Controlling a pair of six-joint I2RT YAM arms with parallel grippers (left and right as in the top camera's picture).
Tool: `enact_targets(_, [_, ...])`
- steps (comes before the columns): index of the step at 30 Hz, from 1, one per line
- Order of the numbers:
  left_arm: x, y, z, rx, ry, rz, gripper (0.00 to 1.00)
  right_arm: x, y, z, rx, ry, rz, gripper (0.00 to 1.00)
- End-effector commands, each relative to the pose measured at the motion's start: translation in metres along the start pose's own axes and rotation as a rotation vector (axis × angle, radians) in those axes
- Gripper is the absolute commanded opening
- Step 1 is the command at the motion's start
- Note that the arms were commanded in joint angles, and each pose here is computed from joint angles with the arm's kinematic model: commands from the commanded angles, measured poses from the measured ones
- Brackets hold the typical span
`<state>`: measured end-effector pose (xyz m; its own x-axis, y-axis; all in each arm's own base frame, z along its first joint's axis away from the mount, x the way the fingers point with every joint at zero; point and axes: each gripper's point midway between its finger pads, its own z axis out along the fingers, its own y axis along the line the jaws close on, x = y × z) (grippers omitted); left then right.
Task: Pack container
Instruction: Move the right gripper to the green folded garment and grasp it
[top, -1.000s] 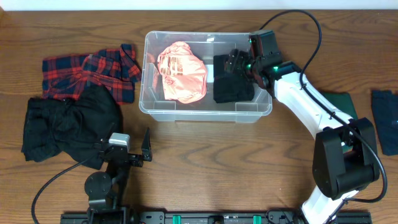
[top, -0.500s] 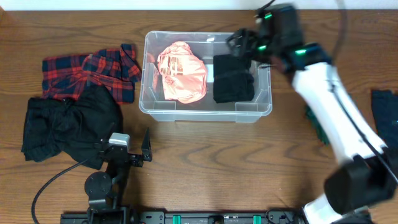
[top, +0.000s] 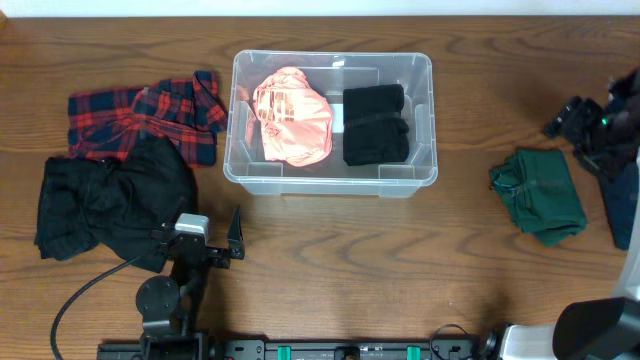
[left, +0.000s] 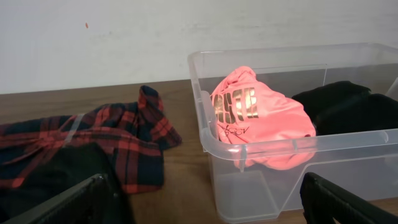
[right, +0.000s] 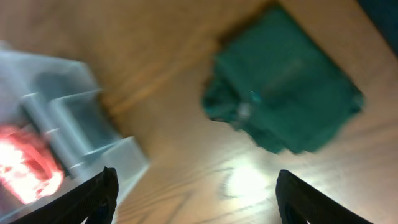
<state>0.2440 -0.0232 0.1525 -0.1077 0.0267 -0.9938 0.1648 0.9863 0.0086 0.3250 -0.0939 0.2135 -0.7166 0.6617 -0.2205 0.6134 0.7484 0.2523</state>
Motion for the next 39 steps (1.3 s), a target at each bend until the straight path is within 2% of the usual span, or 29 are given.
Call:
enact_targets(1, [0.017, 0.0, 0.001, 0.0, 0.049, -0.021, 0.98, 0.005, -0.031, 0.02, 0.066, 0.044, 0.082, 0.79])
enact_targets(11, [0.017, 0.0, 0.001, 0.0, 0.049, -0.021, 0.98, 0.032, -0.081, 0.075, 0.213, 0.088, 0.26, 0.79])
enact_targets(16, [0.017, 0.0, 0.001, 0.0, 0.049, -0.021, 0.98, 0.038, -0.1, 0.088, 0.296, 0.058, 0.353, 0.78])
enact_targets(23, [0.017, 0.0, 0.001, 0.0, 0.049, -0.021, 0.98, 0.046, -0.107, 0.111, 0.301, 0.032, 0.468, 0.76])
enact_targets(31, [0.017, 0.0, 0.001, 0.0, 0.049, -0.021, 0.98, 0.05, -0.115, 0.144, 0.268, -0.028, 0.469, 0.71])
enact_targets(35, [0.017, 0.0, 0.001, 0.0, 0.049, -0.021, 0.98, 0.043, -0.115, 0.153, 0.24, -0.076, 0.464, 0.59])
enact_targets(38, [0.017, 0.0, 0.001, 0.0, 0.049, -0.021, 0.98, 0.035, -0.112, 0.154, 0.222, -0.105, 0.414, 0.33])
enact_targets(39, [0.017, 0.0, 0.001, 0.0, 0.049, -0.021, 0.98, 0.033, -0.112, 0.154, 0.218, -0.11, 0.391, 0.27])
